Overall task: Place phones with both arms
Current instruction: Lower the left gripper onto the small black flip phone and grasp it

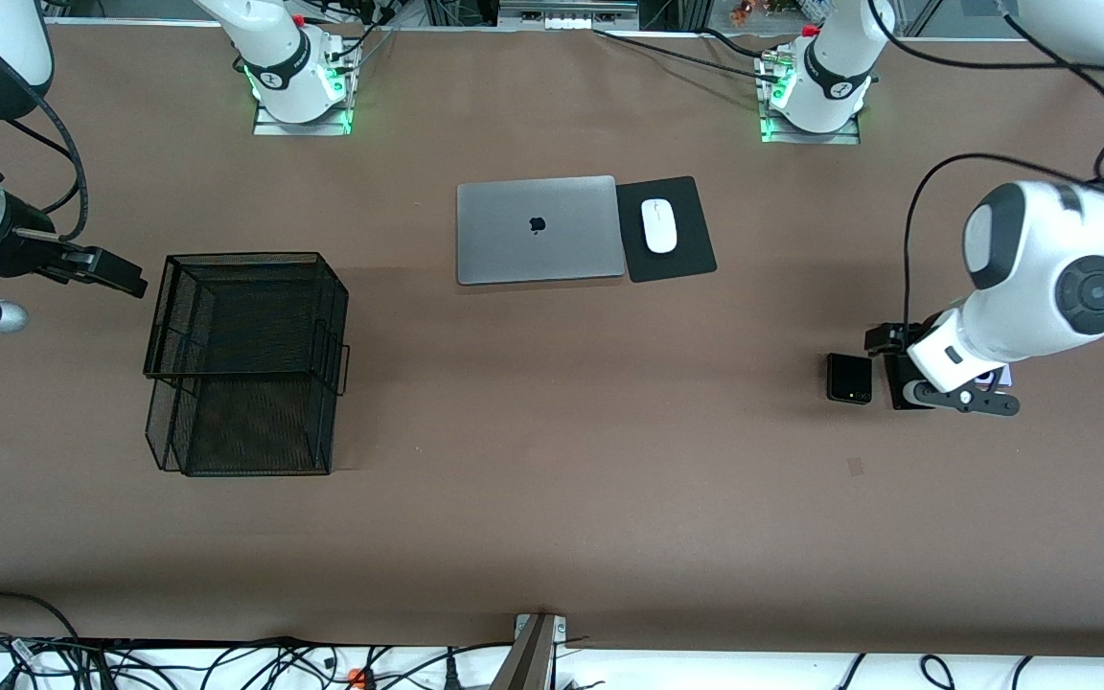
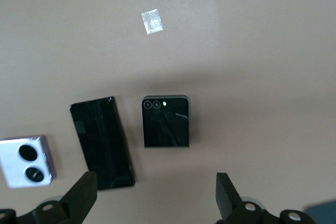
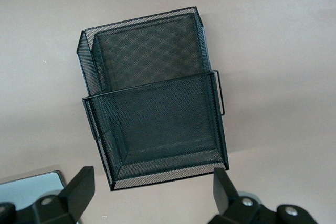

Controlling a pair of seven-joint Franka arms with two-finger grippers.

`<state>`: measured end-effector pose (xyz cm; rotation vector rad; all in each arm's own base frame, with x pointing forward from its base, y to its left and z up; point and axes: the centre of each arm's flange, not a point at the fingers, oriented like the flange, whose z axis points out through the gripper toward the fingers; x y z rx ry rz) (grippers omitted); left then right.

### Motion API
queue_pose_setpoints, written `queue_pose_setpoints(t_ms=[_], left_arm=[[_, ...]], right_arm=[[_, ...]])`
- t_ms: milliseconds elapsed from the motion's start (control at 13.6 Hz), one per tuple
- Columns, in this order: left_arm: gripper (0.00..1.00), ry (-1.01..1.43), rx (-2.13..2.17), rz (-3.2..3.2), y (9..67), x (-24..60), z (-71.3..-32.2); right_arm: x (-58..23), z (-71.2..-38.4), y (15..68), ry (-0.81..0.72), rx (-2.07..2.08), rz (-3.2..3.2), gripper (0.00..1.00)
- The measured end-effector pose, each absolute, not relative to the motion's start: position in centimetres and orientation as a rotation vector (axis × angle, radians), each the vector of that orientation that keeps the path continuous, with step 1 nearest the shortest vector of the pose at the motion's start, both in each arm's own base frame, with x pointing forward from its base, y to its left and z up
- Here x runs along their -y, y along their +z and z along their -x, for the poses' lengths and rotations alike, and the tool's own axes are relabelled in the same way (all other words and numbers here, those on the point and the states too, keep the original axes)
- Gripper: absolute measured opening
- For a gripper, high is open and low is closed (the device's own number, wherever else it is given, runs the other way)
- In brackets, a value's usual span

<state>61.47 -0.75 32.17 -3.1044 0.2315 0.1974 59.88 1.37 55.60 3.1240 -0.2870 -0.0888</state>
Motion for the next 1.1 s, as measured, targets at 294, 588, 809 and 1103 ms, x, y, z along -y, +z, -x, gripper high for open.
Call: queue_pose_setpoints(t_ms=[294, 588, 809, 1103], left_arm=[[1.0, 0.085, -0.248, 3.111, 27.2, 0.7, -60.1], [1.0, -0.019, -0.244, 3.115, 22.3, 0.4, -58.7], [1.0, -0.031, -0.199, 3.122, 19.2, -0.2, -58.0], [1.0, -0.033, -0.126, 3.129, 17.5, 0.1, -57.8]], right_arm=[[-1.4, -59.9, 55.6, -0.089, 0.287, -3.124, 1.0], [-1.4, -59.9, 55.6, -0.089, 0.287, -3.124, 1.0], [-1.4, -59.9, 55.6, -0.089, 0.287, -3.124, 1.0], [-1.4, -59.9, 55.6, -0.089, 0.287, -3.124, 1.0]])
